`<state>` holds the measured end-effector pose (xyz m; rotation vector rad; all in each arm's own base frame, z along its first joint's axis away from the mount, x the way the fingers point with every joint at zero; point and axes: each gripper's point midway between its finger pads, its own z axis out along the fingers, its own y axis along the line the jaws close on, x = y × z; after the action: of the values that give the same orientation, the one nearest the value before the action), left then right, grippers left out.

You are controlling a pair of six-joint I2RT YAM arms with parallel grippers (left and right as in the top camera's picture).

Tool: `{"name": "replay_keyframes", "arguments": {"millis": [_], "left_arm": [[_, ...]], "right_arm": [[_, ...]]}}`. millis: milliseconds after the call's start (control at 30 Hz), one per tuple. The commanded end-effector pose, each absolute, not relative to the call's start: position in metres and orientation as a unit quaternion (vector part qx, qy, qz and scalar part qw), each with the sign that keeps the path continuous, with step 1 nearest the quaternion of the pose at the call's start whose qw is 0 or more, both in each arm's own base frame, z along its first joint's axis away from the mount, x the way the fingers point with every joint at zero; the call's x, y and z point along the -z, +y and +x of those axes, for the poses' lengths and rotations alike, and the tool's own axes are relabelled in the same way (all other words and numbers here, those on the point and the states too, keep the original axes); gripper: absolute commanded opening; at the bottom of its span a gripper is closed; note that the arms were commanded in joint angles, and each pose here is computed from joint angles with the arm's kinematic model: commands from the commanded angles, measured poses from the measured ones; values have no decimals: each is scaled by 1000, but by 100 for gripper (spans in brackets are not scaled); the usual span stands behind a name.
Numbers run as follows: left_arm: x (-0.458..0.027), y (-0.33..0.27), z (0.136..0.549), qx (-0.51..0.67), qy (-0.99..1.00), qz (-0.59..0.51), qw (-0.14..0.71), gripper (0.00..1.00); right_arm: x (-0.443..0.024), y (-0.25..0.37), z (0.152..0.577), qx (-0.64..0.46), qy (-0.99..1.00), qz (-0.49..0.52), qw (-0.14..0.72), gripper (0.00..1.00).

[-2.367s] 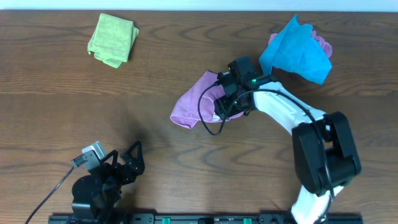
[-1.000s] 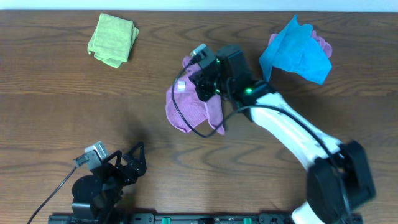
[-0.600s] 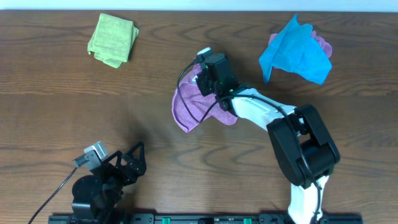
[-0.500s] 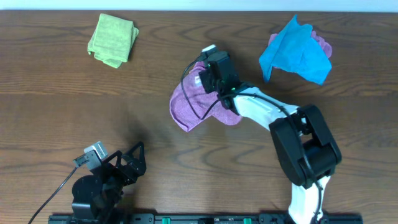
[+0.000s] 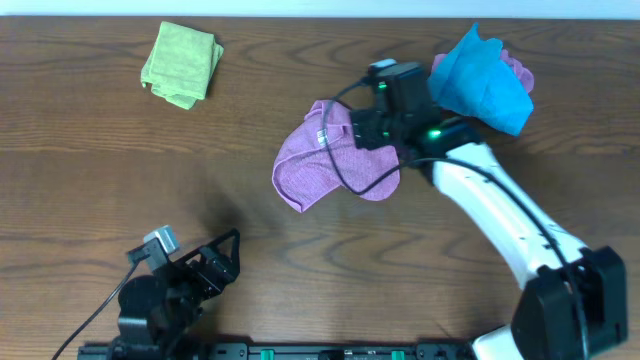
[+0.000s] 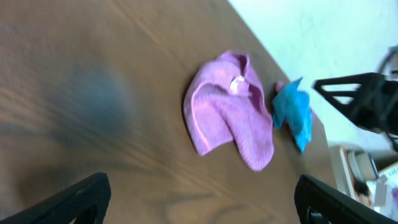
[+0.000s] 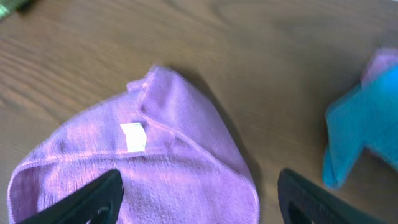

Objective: Fold the cloth
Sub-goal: 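Reach the left gripper to the pink cloth's left corner and grasp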

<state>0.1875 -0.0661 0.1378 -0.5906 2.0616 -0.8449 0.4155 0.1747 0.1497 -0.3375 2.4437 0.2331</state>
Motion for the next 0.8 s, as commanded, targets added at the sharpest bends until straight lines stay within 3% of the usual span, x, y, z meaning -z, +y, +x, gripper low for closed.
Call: {"name": "replay_keyframes", "arguments": {"millis": [0, 333, 533, 767], "left_arm": [[-159, -77, 186, 356, 823, -220, 384, 96], [-173, -100, 209, 343, 886, -235, 208, 96], [-142, -132, 221, 386, 889, -240, 51, 96], [-110, -145, 243, 384, 896, -224, 18, 96]], "right_arm": [[-149, 168, 400, -167, 942, -97, 275, 82], [-131, 139, 373, -206, 956, -75, 194, 87], [-118, 128, 364, -214, 960, -53, 171, 88], [-113, 126, 361, -219, 960, -49, 166, 89]]}}
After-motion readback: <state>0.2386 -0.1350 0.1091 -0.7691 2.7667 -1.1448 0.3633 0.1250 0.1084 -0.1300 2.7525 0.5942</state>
